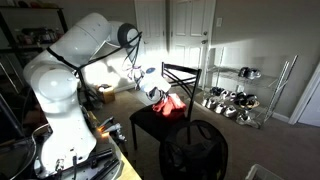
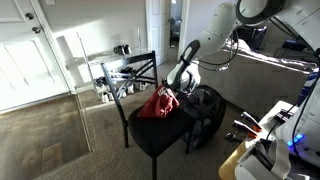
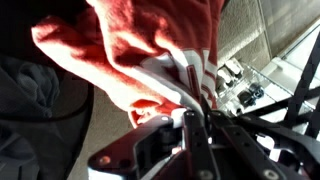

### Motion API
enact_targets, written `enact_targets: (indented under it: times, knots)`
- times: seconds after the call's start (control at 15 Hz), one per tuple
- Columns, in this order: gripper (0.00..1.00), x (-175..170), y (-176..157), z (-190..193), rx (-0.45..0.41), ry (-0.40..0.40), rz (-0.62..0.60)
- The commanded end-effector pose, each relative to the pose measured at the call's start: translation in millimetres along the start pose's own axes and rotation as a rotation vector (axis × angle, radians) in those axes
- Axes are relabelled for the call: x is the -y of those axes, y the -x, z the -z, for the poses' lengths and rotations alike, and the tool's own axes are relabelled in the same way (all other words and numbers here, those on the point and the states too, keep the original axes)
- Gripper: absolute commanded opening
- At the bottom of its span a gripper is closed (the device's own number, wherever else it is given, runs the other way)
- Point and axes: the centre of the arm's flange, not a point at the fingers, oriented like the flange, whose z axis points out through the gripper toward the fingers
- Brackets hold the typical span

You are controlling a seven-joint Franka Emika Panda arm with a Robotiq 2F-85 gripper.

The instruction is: Put the red shirt in the laundry basket

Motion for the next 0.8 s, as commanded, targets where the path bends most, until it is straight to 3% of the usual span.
enact_targets:
  times: [0.0,0.33,0.73]
  knots:
    - [0.01,-40.5,8.7,66.9,-0.131,0.014,-0.154]
    - [0.01,-46.4,-11.7,98.6,-0.27,0.079,-0.357]
    - [0.01,-113.5,-7.6,133.5,-0.318,0.168,-0.541]
